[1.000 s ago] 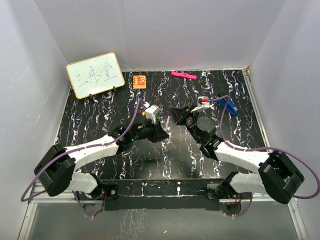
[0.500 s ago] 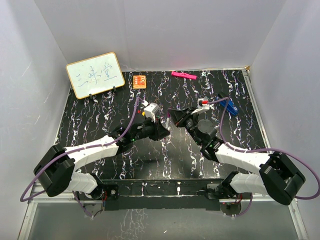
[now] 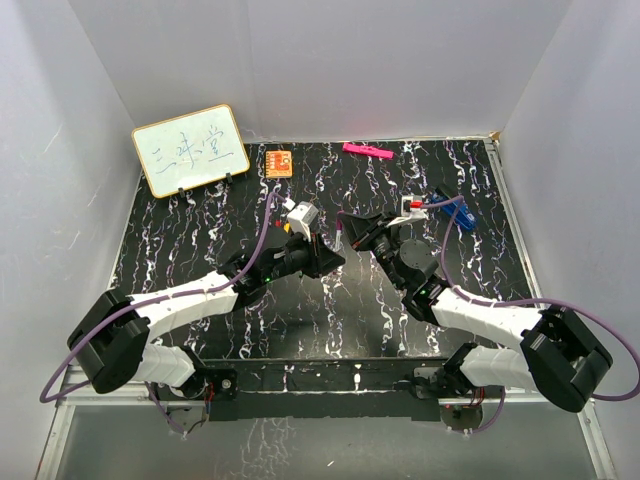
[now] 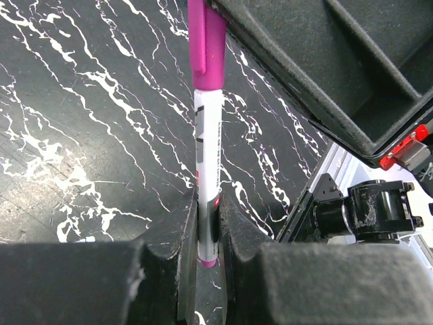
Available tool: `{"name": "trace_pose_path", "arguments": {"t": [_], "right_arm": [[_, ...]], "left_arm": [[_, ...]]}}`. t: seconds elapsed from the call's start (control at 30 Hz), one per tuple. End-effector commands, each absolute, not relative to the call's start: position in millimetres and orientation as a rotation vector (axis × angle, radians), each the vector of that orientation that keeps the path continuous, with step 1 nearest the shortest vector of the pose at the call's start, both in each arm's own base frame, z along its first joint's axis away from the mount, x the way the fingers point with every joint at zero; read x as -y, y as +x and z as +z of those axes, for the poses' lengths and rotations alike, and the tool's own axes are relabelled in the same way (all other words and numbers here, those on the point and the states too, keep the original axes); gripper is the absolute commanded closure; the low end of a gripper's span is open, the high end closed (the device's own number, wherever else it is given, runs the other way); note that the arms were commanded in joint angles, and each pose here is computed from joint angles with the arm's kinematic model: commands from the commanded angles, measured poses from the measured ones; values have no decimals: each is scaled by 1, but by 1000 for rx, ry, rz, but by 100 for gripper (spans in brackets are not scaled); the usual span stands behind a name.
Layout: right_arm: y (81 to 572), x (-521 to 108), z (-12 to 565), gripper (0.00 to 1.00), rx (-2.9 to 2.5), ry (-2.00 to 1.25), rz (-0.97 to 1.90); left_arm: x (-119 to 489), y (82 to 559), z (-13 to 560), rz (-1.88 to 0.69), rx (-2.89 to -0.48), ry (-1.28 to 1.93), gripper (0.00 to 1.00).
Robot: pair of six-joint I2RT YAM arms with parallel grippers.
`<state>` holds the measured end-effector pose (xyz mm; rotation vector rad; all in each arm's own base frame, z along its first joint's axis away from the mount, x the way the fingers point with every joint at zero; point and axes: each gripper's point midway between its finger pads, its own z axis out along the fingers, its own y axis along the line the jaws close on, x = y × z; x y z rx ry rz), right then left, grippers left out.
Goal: Insert the pens into the pen caps
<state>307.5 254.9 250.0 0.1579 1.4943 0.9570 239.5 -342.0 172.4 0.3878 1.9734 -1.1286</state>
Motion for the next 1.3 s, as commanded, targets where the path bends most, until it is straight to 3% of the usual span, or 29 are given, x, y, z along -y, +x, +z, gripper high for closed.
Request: {"name": "trace_pose_path", "arguments": {"t": [0.0,0.93,1.13,1.27], "right_arm": [[295,-269,228,100,-1590,60,945],[261,-311,154,100,-1875,-179,934],[284,-302,179,100,-1813,-91,834],[307,-288,209,93,-1736,-12,710]], "left_arm": [[336,272,254,-1127,-1679,275,100],[298,303,295,-1035,-1562,246,100],[310,297,251,-1029,-1730,346,100],[311,288,204,-1004,-1905,403,100]]}}
